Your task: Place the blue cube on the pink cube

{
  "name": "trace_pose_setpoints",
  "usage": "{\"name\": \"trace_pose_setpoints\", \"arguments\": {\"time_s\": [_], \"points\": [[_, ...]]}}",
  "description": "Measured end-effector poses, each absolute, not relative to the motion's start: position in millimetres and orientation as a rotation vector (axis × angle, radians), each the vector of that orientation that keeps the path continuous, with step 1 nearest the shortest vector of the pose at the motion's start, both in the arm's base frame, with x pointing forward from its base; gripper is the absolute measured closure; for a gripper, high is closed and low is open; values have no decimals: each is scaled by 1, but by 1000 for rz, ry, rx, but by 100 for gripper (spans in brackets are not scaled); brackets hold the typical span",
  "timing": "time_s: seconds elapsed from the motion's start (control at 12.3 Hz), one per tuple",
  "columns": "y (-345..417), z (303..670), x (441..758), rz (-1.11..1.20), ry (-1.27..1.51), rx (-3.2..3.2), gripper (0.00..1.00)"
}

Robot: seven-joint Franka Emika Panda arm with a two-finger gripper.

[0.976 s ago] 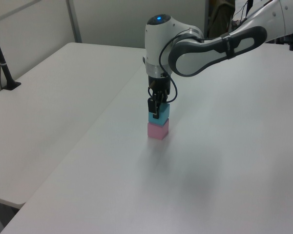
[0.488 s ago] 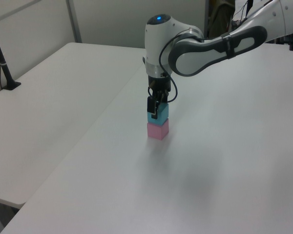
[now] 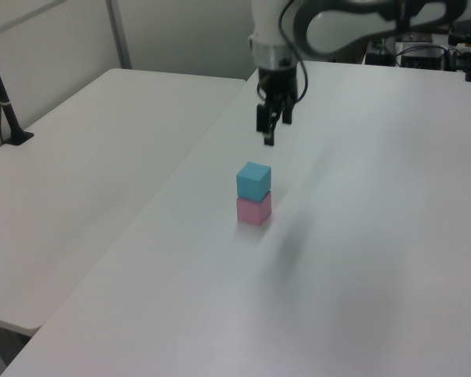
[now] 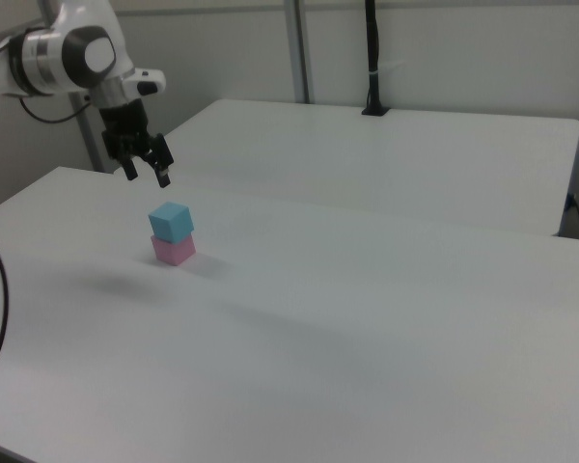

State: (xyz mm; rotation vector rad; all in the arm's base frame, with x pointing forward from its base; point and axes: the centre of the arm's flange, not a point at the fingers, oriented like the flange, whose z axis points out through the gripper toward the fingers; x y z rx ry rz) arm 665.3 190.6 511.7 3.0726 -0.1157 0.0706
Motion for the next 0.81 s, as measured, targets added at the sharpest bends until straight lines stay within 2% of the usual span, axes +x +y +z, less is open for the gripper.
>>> {"name": "trace_pose_setpoints", "arguments": {"time_s": [0.24,0.49,0.65,0.81], "points": [[106,567,628,88,-225,3098,0],[18,608,584,33,-177,3113,0],[-9,610,573,5,-111,3118,0],[-6,589,573,-49,-82,3118,0]]}}
